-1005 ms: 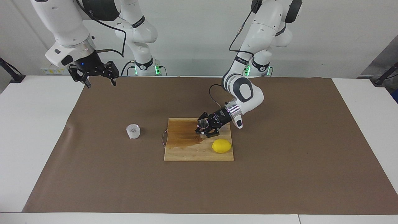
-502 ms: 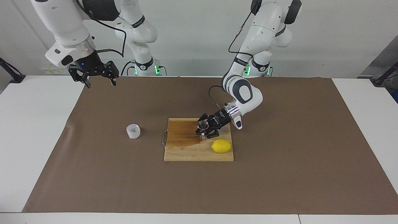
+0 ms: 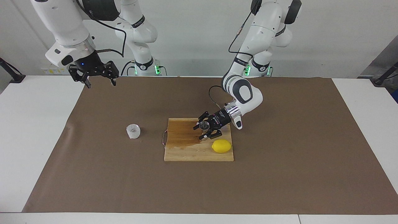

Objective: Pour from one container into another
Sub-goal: 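Set the metal cup on the board and open the left gripper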

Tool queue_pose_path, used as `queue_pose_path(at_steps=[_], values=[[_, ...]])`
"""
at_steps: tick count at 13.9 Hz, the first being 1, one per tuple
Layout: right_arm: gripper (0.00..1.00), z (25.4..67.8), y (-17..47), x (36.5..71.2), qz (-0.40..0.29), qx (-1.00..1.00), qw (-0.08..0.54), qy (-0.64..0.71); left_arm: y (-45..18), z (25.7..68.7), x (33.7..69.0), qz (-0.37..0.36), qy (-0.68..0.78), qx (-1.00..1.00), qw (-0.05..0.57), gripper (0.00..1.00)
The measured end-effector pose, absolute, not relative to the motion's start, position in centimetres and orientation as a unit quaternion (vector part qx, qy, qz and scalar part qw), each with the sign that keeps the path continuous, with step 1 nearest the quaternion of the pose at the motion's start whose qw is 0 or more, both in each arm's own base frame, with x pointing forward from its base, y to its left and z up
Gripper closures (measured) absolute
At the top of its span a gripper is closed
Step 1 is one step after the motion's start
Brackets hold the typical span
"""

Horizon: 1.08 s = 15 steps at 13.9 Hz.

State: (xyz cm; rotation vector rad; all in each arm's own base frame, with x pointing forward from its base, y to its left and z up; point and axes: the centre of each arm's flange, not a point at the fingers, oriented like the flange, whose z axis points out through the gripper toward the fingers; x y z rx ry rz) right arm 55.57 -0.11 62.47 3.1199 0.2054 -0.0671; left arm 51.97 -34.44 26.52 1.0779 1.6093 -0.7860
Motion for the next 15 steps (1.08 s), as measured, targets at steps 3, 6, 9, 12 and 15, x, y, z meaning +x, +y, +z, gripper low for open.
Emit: queue_pose_path(at_steps=[3, 6, 9, 12, 15], values=[[0.00, 62.5, -0.1, 55.6, -0.021, 0.998, 0.007, 0.066, -34.2, 26.5, 52.0, -0.321, 0.669, 0.446, 0.501, 0.00], [0.00, 62.5, -0.1, 55.6, -0.021, 0.998, 0.007, 0.066, -33.9, 26.6, 52.1, -0.310, 0.674, 0.450, 0.497, 0.00], [0.00, 62.5, -0.1, 55.6, -0.021, 0.998, 0.007, 0.066, -33.8, 26.7, 52.0, -0.298, 0.670, 0.471, 0.490, 0.00], [0.00, 62.5, -0.1, 55.6, -0.021, 0.998, 0.007, 0.066, -33.3, 27.3, 51.9, -0.277, 0.660, 0.508, 0.480, 0.00], [0.00, 62.5, -0.1, 55.6, -0.021, 0.998, 0.007, 0.066, -32.4, 28.2, 51.4, -0.253, 0.652, 0.539, 0.469, 0.00]])
